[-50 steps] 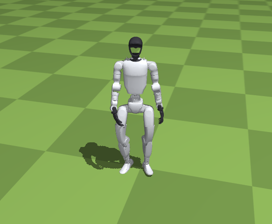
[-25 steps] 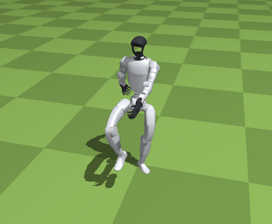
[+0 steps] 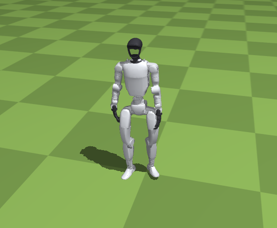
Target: In place motions
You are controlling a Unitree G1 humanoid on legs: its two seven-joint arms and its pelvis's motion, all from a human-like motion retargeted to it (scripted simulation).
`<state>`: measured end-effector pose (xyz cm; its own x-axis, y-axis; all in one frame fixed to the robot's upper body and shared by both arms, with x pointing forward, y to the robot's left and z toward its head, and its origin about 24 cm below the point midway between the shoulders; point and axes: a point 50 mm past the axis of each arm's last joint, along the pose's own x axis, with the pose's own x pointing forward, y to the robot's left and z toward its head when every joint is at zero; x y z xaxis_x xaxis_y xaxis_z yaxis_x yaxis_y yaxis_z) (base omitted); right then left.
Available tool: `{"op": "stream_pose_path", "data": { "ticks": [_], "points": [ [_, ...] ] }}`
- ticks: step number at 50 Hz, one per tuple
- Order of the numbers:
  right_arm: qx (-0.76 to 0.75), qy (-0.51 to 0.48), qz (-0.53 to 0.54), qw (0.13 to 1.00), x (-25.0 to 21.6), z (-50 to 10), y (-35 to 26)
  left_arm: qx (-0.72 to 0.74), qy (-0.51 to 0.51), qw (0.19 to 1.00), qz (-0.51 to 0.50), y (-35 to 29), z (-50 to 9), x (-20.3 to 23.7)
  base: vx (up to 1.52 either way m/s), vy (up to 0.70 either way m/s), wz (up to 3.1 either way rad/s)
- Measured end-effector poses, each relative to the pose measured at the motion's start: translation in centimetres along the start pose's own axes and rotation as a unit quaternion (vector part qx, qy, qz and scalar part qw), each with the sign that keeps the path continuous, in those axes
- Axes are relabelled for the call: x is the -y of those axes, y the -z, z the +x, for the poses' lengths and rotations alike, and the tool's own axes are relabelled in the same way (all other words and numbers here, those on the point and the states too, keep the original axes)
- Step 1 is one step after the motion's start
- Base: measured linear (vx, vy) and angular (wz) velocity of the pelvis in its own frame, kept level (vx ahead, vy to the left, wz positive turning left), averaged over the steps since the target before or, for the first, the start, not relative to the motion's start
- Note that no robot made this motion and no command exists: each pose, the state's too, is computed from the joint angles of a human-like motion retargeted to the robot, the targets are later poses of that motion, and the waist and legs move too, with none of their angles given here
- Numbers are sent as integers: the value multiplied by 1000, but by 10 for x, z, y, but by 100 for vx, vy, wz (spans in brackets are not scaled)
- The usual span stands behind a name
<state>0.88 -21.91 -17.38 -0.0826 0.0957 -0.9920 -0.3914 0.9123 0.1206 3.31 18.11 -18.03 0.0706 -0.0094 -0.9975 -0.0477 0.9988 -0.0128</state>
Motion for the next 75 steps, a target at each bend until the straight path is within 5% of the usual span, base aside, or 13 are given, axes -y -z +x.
{"op": "stream_pose_path", "data": {
  "ticks": [12, 17, 23, 30, 37, 47, 51, 56, 61, 67, 75],
  "points": [
    [-133, -12, 104, 986, -22, -4, 62, -145, -51, 976, -154, 119, -20, -16, 0, -17, 42],
    [-35, 38, 11, 999, -14, 0, -41, -174, -22, 943, -284, 158, -32, 12, -24, -15, -51],
    [97, -48, -265, 958, -39, -25, -174, -329, -25, 913, -240, 225, -68, 9, -4, -6, -60],
    [270, -12, -339, 901, -63, -57, -242, -310, -75, 909, -268, 216, -65, -11, 5, 5, 46],
    [111, -56, -263, 957, -48, -8, -133, -193, -121, 957, -181, 133, -31, -38, 21, 20, 38],
    [-202, -5, 106, 974, -14, -18, 107, 166, 10, 986, 12, -129, -18, 33, -4, 23, 53],
    [-246, 41, 196, 948, -14, -33, 148, 300, 2, 952, 56, -208, -52, 38, -15, 10, -22],
    [-248, 61, 254, 933, -28, -37, 167, 351, 14, 935, 50, -231, -66, 46, 2, -6, -13],
    [-246, 53, 247, 936, -31, -32, 157, 291, 11, 956, 36, -185, -41, 33, 8, -7, -76],
    [-186, -4, 96, 978, -21, -9, 79, 42, -24, 996, -81, -10, 1, 18, 19, -5, -26],
    [130, -51, -235, 962, -11, -35, -175, -282, -136, 935, -166, 178, -47, -27, -21, -22, -49]
  ]
}}
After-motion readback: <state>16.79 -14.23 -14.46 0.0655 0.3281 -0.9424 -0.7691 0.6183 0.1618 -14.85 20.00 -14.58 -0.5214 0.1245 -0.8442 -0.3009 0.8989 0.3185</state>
